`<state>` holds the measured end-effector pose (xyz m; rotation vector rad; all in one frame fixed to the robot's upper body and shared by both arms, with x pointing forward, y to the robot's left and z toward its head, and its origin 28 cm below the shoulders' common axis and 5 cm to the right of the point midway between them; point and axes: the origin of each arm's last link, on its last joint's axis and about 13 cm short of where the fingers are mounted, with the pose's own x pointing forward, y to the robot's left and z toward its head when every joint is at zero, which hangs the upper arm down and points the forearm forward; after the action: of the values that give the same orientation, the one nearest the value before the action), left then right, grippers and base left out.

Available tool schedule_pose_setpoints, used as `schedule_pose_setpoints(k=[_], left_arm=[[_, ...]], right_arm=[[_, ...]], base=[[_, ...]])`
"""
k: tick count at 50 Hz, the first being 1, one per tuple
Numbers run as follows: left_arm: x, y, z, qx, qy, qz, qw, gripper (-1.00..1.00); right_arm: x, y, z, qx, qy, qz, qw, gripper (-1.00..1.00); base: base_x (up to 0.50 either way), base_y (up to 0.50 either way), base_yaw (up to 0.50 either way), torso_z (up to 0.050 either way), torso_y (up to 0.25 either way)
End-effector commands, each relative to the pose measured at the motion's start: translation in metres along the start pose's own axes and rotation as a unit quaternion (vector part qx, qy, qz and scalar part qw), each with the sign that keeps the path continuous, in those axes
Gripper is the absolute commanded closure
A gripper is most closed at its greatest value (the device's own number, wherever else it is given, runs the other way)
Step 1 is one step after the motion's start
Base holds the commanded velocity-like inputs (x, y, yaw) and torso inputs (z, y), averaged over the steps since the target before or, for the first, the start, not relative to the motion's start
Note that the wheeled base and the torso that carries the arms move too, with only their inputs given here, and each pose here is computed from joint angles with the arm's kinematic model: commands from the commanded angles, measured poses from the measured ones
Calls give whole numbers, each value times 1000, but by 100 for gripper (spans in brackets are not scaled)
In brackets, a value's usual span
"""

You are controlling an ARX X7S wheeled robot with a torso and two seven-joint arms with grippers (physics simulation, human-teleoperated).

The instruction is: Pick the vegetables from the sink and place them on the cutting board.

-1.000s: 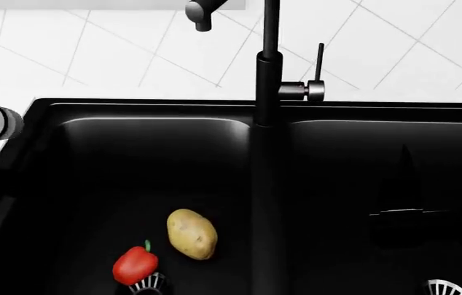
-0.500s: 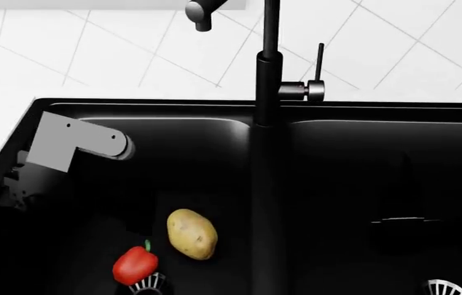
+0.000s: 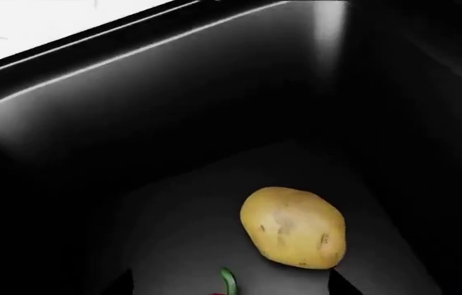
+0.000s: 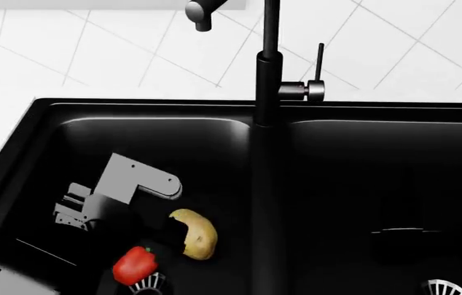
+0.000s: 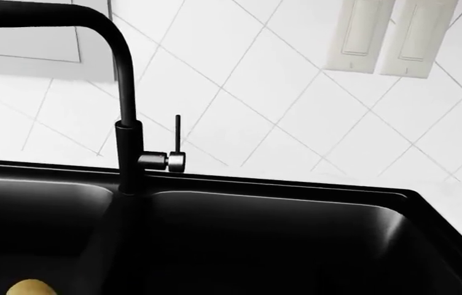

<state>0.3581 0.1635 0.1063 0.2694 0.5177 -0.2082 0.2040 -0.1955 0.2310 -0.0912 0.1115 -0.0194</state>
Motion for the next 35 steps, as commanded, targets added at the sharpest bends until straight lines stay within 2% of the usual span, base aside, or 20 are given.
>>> schedule_pose_setpoints(k=[1,5,12,18,21,22,24,27,28,35], left_arm=[[22,-4,-16,33,24,1,999,-100],[26,-1,-20,26,42,2,999,-100],[28,-4,-28,40,59,-4,997,-100],[33,2,-33,33,73,7,997,-100],[36,2,-32,43,39,-11,998,-100],[36,4,-33,42,41,-6,998,-100],[36,6,-32,26,44,-2,999,-100],[38,10,-29,18,21,-7,1000,-100],[38,11,-30,29,22,-4,999,-100],[38,12,-34,40,32,12,999,-100]], right_arm=[[2,2,-9,6,8,6,1000,-100],[0,0,-8,6,8,4,1000,-100],[1,1,-11,9,12,6,1000,-100],[0,1,-13,10,14,5,1000,-100],[1,2,-15,10,16,6,1000,-100],[2,2,-15,10,17,6,1000,-100],[2,3,-14,9,18,6,1000,-100],[2,3,-12,8,16,9,1000,-100],[2,4,-12,7,16,10,1000,-100],[2,4,-12,8,16,9,1000,-100]], base=[[0,0,0,0,0],[0,0,0,0,0],[0,0,0,0,0],[0,0,0,0,0],[0,0,0,0,0],[0,0,0,0,0],[0,0,0,0,0],[0,0,0,0,0],[0,0,0,0,0],[0,0,0,0,-68]])
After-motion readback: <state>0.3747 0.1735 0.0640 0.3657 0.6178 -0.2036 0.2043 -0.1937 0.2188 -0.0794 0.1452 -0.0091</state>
